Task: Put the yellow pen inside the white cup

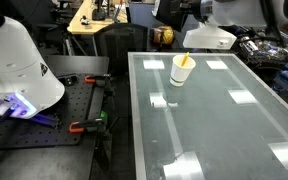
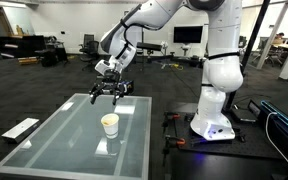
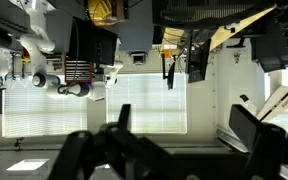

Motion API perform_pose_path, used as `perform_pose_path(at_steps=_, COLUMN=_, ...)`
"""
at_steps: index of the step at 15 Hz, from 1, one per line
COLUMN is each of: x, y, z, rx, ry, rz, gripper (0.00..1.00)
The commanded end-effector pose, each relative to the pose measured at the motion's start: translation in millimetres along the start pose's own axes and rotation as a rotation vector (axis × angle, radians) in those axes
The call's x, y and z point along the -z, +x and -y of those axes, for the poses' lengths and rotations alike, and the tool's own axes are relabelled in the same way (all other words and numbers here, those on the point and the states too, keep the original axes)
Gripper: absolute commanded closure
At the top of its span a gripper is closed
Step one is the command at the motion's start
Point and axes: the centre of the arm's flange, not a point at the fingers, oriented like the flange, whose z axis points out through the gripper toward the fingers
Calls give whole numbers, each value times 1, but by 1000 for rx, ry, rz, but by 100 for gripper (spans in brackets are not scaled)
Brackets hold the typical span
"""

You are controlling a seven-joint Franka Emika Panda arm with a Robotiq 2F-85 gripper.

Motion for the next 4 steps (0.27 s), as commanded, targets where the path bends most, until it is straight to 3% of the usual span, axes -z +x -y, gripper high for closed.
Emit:
perform_pose_path(at_steps=1, x=0, y=-1, z=0, rx=-2, ry=1, rz=0, gripper=0)
perform_pose_path(at_steps=4, x=1, y=-4, z=0, rx=-8, ry=-1, rz=0, gripper=0)
